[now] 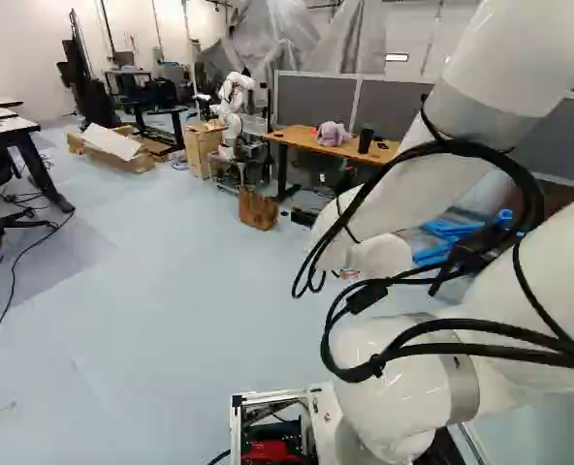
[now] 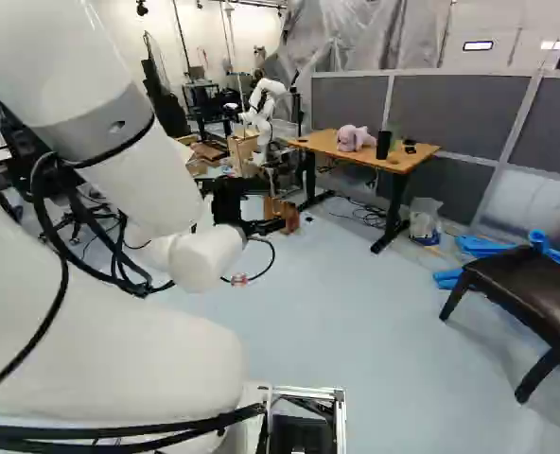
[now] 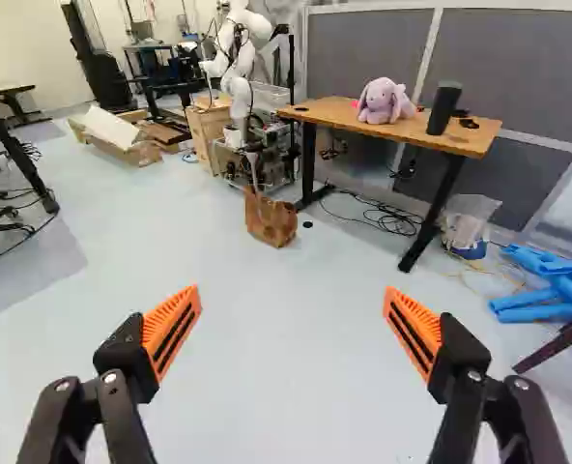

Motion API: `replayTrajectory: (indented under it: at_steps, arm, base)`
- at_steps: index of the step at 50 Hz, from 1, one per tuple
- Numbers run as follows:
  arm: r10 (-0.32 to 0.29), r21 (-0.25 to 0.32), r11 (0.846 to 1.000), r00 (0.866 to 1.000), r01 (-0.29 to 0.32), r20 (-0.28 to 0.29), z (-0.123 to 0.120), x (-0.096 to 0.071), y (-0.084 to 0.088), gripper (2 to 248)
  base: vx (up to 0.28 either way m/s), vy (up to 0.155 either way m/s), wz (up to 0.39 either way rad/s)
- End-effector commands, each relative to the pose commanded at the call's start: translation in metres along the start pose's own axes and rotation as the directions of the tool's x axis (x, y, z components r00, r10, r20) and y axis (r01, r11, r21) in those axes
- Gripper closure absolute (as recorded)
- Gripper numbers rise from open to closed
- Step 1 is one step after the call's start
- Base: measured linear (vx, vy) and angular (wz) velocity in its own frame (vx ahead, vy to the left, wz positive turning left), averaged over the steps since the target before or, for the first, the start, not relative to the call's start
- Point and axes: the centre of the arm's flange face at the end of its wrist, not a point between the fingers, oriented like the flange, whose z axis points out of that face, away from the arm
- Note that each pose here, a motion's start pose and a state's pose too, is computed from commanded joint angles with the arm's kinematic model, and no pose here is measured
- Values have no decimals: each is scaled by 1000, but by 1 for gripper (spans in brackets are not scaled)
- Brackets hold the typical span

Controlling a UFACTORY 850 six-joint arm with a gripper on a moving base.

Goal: Pick up the bag on the ground and place it on the table

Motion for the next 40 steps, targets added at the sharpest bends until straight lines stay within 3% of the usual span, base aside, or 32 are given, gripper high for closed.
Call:
replayTrajectory:
  at_steps: [40]
  arm:
    - [0,0,1000,1000,0,0,0,0,0,3]
  base:
    - [3,1,1]
